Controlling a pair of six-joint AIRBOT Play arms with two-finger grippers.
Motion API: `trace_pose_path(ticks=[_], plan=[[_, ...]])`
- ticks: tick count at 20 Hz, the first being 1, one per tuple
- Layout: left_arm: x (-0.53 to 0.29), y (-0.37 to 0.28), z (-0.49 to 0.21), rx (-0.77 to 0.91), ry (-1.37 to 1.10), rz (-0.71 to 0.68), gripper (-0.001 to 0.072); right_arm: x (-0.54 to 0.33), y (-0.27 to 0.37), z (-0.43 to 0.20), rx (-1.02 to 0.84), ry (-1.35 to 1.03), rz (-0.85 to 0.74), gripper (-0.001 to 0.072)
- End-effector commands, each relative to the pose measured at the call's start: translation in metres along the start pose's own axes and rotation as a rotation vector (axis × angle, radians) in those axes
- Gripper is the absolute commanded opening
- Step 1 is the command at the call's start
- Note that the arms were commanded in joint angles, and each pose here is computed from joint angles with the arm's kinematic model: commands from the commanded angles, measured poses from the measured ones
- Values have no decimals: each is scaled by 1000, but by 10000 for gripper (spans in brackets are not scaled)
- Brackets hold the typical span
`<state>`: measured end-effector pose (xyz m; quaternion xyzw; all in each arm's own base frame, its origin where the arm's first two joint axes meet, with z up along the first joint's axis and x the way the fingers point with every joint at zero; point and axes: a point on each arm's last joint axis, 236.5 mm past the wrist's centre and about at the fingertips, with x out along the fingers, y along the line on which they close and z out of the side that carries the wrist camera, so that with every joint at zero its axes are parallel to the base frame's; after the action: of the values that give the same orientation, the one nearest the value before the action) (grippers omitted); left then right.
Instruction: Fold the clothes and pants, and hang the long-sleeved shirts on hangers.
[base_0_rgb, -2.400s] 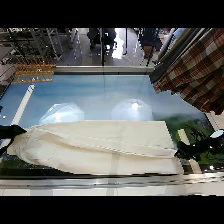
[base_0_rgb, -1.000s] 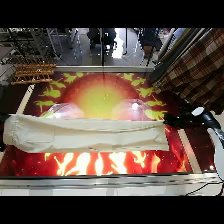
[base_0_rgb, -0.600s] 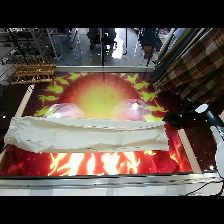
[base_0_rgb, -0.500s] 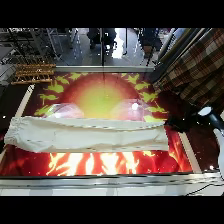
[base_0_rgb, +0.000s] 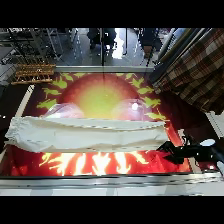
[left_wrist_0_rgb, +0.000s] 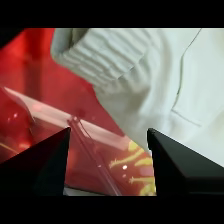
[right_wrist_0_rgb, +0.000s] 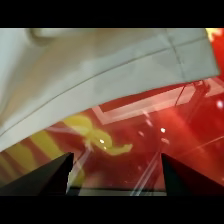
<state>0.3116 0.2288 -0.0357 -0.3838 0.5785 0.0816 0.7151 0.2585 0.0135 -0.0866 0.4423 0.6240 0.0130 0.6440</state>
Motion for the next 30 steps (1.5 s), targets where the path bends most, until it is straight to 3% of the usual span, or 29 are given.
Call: trace_pose_path(ticks=[1,2,6,16,17,18,19,20,21,22,23,25,27,29,30], plan=[[25,9,-8,-46,-12,5,539,17,-4,6,111,-105,62,636],[28,6,-2,-51,-45,-13,585,16,2,14,119,-141,93,637],[34,-11,25,-58,-174,-105,586,9,6,47,165,-279,126,643],[81,-22,21,-43,-114,-94,586,-4,8,93,266,-491,148,628],[84,-24,22,-40,-115,-91,586,-2,11,97,267,-511,142,615],[87,-27,23,-36,-115,-89,584,-1,13,100,276,-531,136,530],[90,-28,25,-43,-120,-85,566,0,14,103,290,-553,130,444],[91,-28,28,-72,-132,-81,383,-1,14,107,305,-577,125,349],[93,-30,30,-84,-137,-79,76,-1,15,109,309,-591,123,221],[92,-32,33,-85,-149,-88,20,-4,17,113,317,-602,129,85],[88,-37,38,-87,-163,-103,19,-9,21,117,310,-613,138,27],[68,-59,58,-67,-208,-160,18,-28,44,134,276,-651,181,24],[20,-113,95,-45,-303,-327,18,-70,90,163,178,-727,252,23],[-62,-186,132,6,-450,-602,19,-134,162,182,-155,-825,282,23],[-105,-217,137,109,-518,-723,18,-161,192,178,-356,-842,265,23]])
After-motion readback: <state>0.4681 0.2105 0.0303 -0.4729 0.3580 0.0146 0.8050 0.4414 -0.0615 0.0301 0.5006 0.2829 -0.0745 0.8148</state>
